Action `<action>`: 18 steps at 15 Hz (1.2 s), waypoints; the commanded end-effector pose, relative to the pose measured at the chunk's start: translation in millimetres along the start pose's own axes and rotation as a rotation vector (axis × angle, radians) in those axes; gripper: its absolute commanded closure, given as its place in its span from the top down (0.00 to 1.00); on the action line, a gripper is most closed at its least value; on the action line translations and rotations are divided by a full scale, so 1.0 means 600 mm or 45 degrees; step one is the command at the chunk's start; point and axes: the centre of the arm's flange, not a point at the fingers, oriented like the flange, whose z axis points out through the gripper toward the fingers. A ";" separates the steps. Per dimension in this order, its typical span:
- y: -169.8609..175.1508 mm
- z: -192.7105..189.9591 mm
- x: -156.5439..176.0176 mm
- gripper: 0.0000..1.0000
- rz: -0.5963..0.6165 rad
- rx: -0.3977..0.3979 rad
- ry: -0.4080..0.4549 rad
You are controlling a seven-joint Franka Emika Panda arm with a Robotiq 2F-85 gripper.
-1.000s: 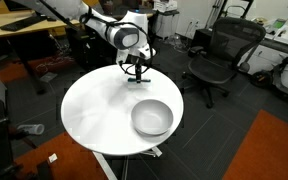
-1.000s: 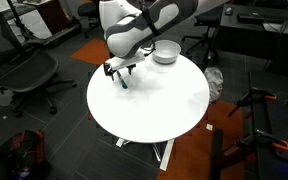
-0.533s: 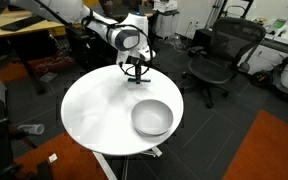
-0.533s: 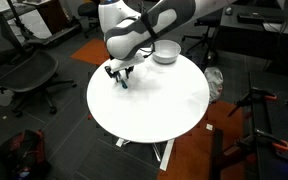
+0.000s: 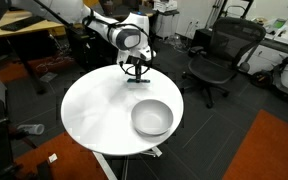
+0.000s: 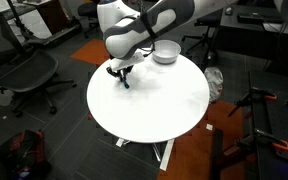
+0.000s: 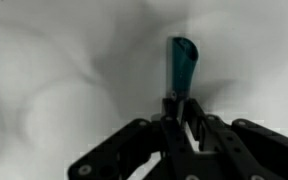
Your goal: Put the green marker inside the grey bowl
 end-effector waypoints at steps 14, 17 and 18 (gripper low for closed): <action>0.257 -0.232 -0.014 0.05 0.224 -0.086 0.011; 0.331 -0.246 -0.012 0.05 0.300 -0.110 0.021; 0.354 -0.248 -0.012 0.05 0.322 -0.116 0.021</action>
